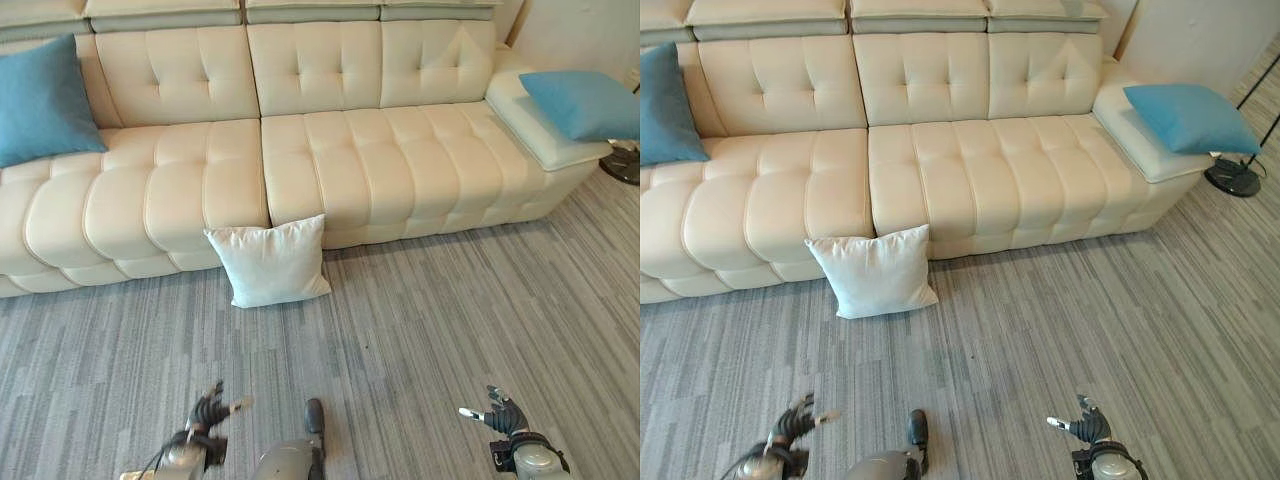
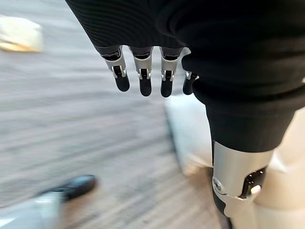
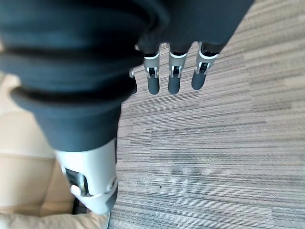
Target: Pick up all the scattered cushions and arrange them neatly on the sofa.
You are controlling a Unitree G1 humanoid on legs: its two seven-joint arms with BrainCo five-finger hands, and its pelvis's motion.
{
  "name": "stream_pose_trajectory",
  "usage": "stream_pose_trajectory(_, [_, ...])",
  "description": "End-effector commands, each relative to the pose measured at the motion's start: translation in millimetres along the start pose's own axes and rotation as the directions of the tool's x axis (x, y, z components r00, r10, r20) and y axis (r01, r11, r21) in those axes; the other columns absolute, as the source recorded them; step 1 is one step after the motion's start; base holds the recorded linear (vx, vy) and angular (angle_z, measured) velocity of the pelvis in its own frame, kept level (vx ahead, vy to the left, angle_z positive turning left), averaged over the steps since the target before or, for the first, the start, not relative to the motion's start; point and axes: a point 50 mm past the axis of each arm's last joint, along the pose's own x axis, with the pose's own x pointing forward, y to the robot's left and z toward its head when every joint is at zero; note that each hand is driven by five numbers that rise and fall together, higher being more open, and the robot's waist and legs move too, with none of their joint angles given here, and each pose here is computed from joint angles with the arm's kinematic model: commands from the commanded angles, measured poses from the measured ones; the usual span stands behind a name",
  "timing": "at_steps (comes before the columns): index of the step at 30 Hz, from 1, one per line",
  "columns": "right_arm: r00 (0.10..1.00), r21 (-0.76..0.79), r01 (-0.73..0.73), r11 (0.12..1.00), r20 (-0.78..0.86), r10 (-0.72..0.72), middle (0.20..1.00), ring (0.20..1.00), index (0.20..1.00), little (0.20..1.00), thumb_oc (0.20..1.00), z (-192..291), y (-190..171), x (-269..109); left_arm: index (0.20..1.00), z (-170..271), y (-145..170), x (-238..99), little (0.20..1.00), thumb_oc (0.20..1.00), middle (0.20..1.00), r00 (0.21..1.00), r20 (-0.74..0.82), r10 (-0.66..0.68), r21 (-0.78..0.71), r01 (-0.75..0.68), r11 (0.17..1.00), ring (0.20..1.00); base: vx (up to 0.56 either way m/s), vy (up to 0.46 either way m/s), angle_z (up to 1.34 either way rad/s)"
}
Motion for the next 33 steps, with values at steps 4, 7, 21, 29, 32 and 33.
stream_pose_trajectory(4, [0.995,-0.016,0.029,0.999,0.098,-0.028,1.0,1.0,1.0,1.0,1.0,30,-11,9,1.0,-2,7,-3,1.0,1.0,1.0,1.0,0.021,0.011,0.058,-0.013,0.998,1.0,0.36,0.081,0.18])
stream_pose_trajectory(7, [0.997,-0.013,0.042,0.999,0.061,-0.041,1.0,1.0,1.0,1.0,1.0,19,-15,7,1.0,-6,7,-3,1.0,1.0,1.0,1.0,0.001,0.012,0.083,-0.012,0.996,1.0,0.28,-0.028,0.65])
stream_pose_trajectory(21, [0.994,-0.005,0.105,0.994,-0.007,-0.105,1.0,1.0,1.0,1.0,1.0,-2,-33,0,1.0,-34,-2,-12,1.0,1.0,1.0,0.996,-0.094,-0.011,0.064,0.017,0.998,1.0,0.14,-0.021,0.42])
stream_pose_trajectory(29, [0.993,-0.025,0.111,0.993,-0.031,-0.112,1.0,1.0,1.0,1.0,1.0,-7,-36,-1,1.0,-43,-1,-15,1.0,1.0,1.0,0.992,-0.13,0.005,0.045,0.0,0.999,1.0,0.33,0.213,-0.18])
stream_pose_trajectory(32, [0.997,-0.033,0.069,0.997,-0.022,-0.07,1.0,1.0,1.0,1.0,1.0,-3,-24,2,1.0,-42,1,-14,1.0,1.0,1.0,0.992,-0.129,0.004,0.061,0.004,0.998,1.0,0.36,0.293,-0.87])
stream_pose_trajectory(33, [0.997,-0.033,0.069,0.997,-0.022,-0.07,1.0,1.0,1.0,1.0,1.0,-3,-24,2,1.0,-42,1,-14,1.0,1.0,1.0,0.992,-0.129,0.004,0.061,0.004,0.998,1.0,0.37,0.353,-0.51])
